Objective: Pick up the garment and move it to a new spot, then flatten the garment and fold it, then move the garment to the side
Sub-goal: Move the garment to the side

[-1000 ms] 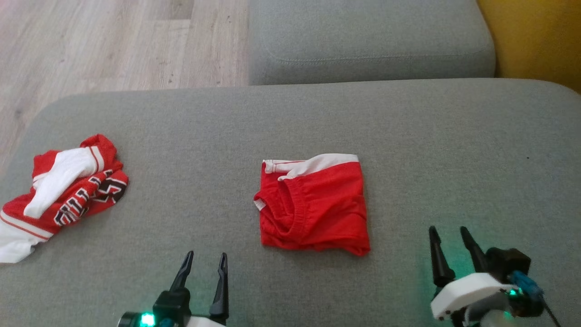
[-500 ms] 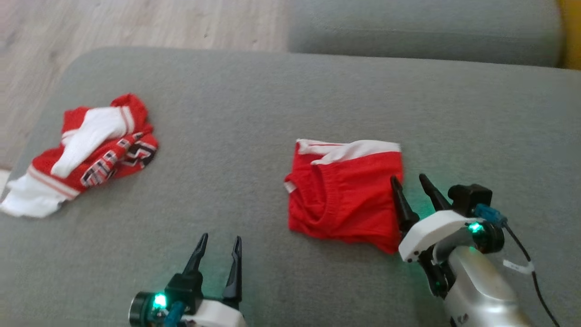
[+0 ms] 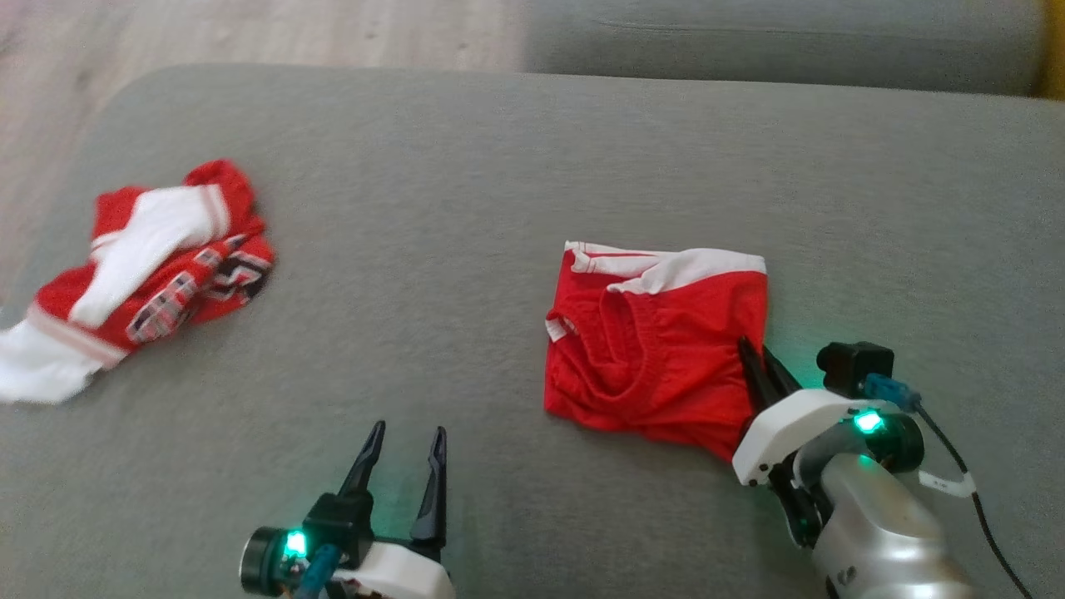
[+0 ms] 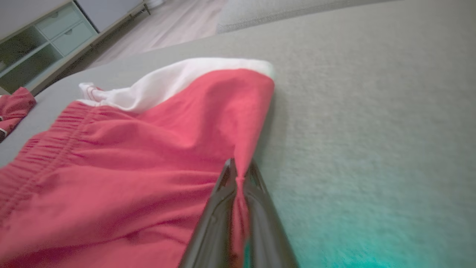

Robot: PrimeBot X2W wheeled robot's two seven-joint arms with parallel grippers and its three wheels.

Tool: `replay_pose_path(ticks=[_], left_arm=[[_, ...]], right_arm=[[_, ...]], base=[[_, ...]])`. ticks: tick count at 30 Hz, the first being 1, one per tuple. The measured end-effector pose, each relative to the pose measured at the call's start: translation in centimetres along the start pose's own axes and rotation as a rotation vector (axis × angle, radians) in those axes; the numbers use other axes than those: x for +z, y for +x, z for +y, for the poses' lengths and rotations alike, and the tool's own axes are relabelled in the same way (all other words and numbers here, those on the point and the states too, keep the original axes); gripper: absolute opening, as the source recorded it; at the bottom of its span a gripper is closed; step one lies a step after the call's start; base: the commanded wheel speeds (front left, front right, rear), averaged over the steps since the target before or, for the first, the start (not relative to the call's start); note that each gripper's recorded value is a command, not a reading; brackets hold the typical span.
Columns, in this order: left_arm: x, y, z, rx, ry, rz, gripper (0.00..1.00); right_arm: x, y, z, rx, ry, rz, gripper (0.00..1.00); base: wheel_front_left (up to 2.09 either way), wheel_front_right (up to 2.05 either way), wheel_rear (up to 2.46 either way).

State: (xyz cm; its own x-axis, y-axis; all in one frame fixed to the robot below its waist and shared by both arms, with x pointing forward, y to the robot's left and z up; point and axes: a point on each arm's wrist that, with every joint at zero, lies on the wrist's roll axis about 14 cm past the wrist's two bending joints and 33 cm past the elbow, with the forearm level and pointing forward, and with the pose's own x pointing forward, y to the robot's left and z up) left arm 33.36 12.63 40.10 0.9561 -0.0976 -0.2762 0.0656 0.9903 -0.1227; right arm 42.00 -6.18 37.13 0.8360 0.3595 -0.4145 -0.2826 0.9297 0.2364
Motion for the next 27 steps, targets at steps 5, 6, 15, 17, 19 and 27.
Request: replay_pose_path(ticks=[5, 6, 15, 17, 19, 27], left_arm=[[0.4, 1.4, -4.0, -0.145, 0.025, -0.005, 1.0], [0.5, 1.7, -5.1, -0.184, 0.031, -0.006, 1.0], [3.0, 4.3, -16.3, -0.526, 0.07, -0.058, 1.0], [2.6, 4.0, -18.6, -0.6, 0.081, -0.048, 1.0], [2.4, 3.7, -19.8, -0.639, 0.086, -0.042, 1.0], [1.7, 2.2, -25.6, -0.835, 0.081, -0.022, 1.0]], right_arm=[[0.4, -2.8, -3.0, -0.085, 0.025, -0.048, 0.0], [0.3, -3.6, -3.7, -0.106, 0.031, -0.054, 0.0], [-0.3, -10.6, -9.0, -0.289, 0.083, -0.126, 0.0], [-0.6, -12.3, -10.3, -0.341, 0.099, -0.139, 0.0], [-0.8, -13.1, -11.0, -0.368, 0.108, -0.145, 0.0], [-2.4, -17.7, -14.2, -0.522, 0.166, -0.159, 0.0]], base=[[0.0, 0.0, 0.0], [0.0, 0.0, 0.0], [0.0, 0.0, 0.0], [0.0, 0.0, 0.0], [0.0, 0.0, 0.0], [0.0, 0.0, 0.0]])
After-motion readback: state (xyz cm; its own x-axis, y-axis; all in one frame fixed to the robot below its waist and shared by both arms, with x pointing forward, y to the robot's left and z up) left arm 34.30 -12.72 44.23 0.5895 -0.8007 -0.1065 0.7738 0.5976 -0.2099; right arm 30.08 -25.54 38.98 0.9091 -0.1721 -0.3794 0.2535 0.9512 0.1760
